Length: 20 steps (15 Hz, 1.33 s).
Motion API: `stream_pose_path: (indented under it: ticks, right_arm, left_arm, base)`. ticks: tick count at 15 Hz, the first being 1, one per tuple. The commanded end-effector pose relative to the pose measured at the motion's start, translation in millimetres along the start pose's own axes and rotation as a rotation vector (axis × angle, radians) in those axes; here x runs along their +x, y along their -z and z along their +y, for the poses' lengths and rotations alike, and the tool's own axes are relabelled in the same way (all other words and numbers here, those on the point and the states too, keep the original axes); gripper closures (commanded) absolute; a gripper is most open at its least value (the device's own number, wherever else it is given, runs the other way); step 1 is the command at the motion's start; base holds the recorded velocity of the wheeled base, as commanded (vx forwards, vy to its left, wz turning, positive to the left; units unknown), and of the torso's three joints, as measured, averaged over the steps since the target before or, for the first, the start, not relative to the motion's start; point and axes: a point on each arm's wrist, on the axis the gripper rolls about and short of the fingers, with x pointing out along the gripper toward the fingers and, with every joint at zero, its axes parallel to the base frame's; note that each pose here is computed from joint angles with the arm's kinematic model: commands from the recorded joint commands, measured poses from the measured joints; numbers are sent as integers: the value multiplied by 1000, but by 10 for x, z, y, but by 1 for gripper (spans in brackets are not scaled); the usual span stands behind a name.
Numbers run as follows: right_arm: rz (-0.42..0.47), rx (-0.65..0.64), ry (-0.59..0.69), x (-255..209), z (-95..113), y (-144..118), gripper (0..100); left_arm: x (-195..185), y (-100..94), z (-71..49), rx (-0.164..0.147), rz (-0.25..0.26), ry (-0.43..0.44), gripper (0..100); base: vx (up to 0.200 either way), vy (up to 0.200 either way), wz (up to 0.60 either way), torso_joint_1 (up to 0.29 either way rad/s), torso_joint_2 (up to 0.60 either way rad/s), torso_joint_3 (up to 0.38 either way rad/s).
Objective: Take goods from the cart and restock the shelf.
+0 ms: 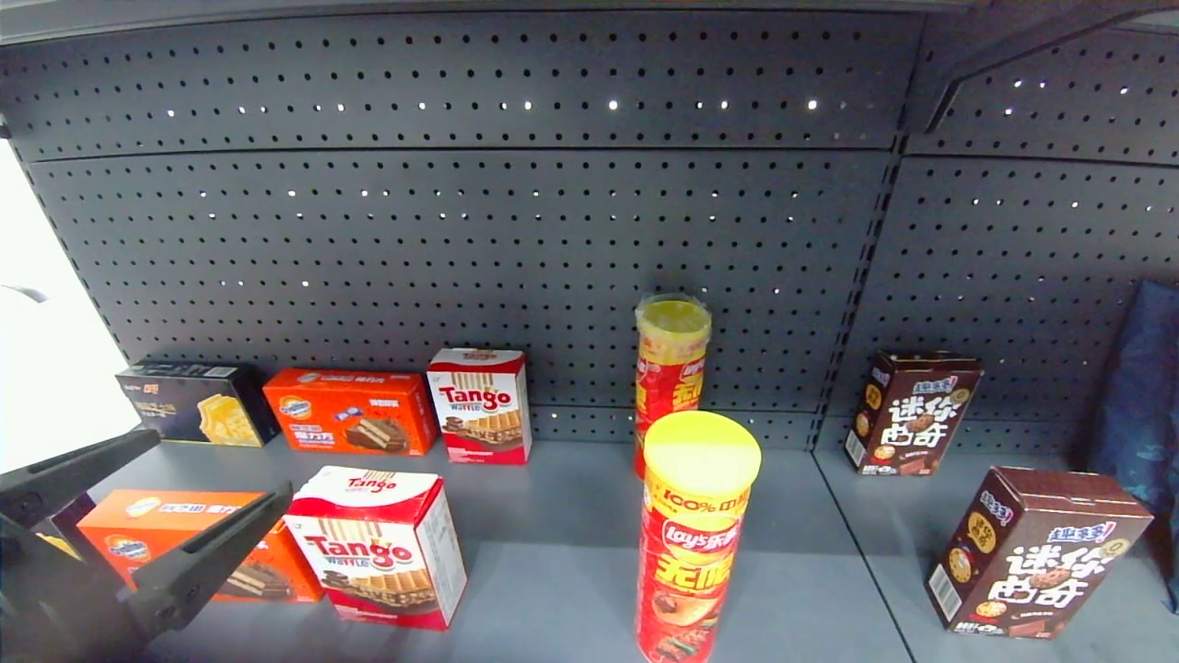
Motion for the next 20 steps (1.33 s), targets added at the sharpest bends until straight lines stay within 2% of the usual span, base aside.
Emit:
stream_pose_path:
  ticks: [1,2,3,6,9,10,13,14,16,17,18,19,20]
  right_arm:
    - [-18,-12,9,-409,-35,406,0]
    - [22,-11,55,-409,-51,501,0]
    - [10,-12,82,-402,-58,510,0]
    - [131,-15,90,-403,-71,699,0]
    - [250,-31,37,-425,-66,816,0]
    - [304,-72,-15,-438,-59,866,0]
    - [283,-68,-119,-461,-68,866,0]
    - [224,-59,-138,-506,-77,866,0]
    - [217,-60,-139,-511,-78,871,0]
    - [217,-60,-139,-511,-78,871,0]
    - [217,-60,-139,-511,-78,871,0]
    - [217,-60,-139,-511,-78,871,0]
    - [217,-60,-139,-511,-78,871,0]
  left_arm:
    - [-23,0,4,-1,-8,-1,0]
    - [-36,-14,8,-3,-17,-2,0]
    - [-39,-15,7,-3,-18,-1,0]
    - [-71,-8,14,-5,-27,-3,0]
    - [-94,-6,19,-8,-35,-4,0]
    - [-94,-6,18,-8,-35,-3,0]
    - [-103,4,21,-6,-35,-4,0]
    - [-99,7,21,-4,-32,-6,0]
    - [-93,56,21,0,-12,-8,0]
    - [-102,219,21,40,34,-8,0]
    - [-147,362,33,107,58,-15,0]
    - [-240,514,64,144,61,-36,0]
    - [-330,662,62,158,71,-13,0]
  base:
    - [0,0,0,0,0,0]
    - [0,0,0,0,0,0]
    - [0,0,0,0,0,0]
    - [0,0,0,0,0,0]
    - [0,0,0,0,0,0]
    - [0,0,0,0,0,0]
    - [0,0,0,0,0,0]
    - [0,0,0,0,0,0]
    - [0,0,0,0,0,0]
    - [0,0,0,0,0,0]
    - [0,0,0,0,0,0]
    - [0,0,0,0,0,0]
    - [0,0,0,0,0,0]
